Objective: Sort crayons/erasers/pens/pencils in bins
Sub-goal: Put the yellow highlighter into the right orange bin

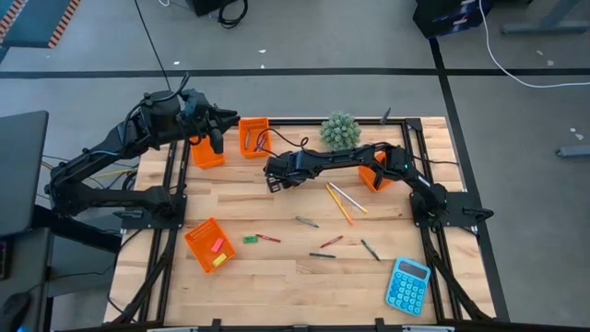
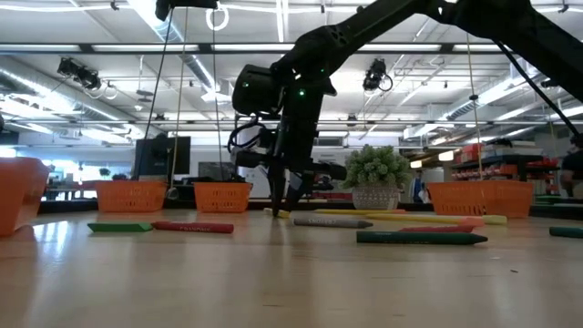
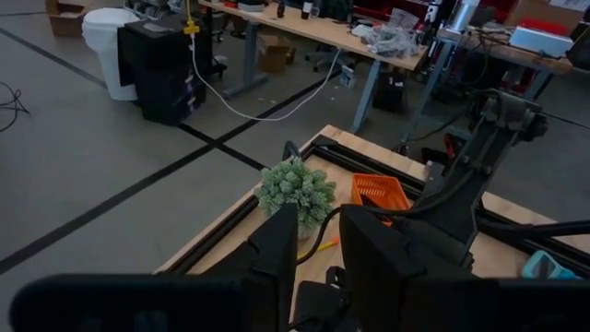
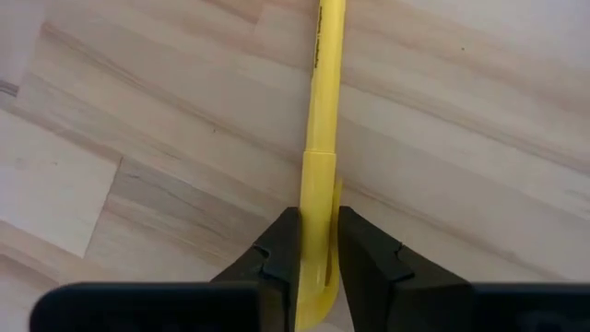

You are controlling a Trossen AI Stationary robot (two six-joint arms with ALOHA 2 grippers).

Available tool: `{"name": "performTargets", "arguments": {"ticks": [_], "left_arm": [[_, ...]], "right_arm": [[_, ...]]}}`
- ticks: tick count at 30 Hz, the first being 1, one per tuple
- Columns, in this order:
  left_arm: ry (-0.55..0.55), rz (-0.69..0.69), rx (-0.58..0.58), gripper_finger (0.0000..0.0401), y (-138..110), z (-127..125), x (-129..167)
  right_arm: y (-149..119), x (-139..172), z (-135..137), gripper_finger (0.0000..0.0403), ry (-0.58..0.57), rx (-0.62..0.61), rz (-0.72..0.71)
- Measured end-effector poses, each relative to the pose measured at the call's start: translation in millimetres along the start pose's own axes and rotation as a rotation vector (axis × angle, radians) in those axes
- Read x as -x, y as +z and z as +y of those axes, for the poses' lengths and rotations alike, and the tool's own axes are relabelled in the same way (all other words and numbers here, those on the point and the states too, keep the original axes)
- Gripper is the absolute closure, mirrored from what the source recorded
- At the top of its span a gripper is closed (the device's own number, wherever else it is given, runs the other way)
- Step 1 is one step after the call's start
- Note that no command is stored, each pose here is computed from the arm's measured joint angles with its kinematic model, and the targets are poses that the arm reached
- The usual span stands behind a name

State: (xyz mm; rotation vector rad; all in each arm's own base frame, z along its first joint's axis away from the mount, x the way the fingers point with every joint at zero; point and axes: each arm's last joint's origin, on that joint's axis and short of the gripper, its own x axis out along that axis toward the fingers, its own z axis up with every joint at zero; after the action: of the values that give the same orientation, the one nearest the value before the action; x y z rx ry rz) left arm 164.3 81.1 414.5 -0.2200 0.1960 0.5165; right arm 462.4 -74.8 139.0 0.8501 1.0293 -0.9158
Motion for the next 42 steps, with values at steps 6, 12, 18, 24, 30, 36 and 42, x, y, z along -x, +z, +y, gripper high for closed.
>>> {"name": "performTargets", "arguments": {"ticks": [6, 12, 18, 24, 30, 36, 42], "left_arm": [[0.0, 0.0, -0.003, 0.0314, 0.0, 0.0, 0.0], [0.001, -0.001, -0.004, 0.0319, 0.1, 0.2, 0.0], [0.002, 0.004, -0.005, 0.0315, -0.3, 0.3, 0.0], [0.003, 0.005, -0.005, 0.0321, -0.4, 0.4, 0.0], [0.003, 0.006, -0.006, 0.0325, -0.5, 0.5, 0.0], [0.004, 0.008, -0.007, 0.0322, -0.8, 0.5, -0.1], [0.005, 0.02, -0.006, 0.033, -1.9, 0.7, -0.1]], "right_arm": [[-2.8, 8.4, -3.2, 0.0335, -0.008, 0.007, 0.05], [-3.7, 9.7, -6.2, 0.0336, -0.026, 0.009, 0.085], [0.6, 46.9, -6.9, 0.0336, 0.029, -0.007, 0.08], [5.6, 112.1, -23.7, 0.0336, -0.009, -0.018, -0.012], [1.9, 158.7, -55.9, 0.0336, -0.183, -0.036, -0.098], [-3.6, 156.4, -85.6, 0.0336, -0.252, -0.086, -0.082], [-30.5, 152.7, -120.3, 0.0336, -0.317, -0.207, -0.066]]}}
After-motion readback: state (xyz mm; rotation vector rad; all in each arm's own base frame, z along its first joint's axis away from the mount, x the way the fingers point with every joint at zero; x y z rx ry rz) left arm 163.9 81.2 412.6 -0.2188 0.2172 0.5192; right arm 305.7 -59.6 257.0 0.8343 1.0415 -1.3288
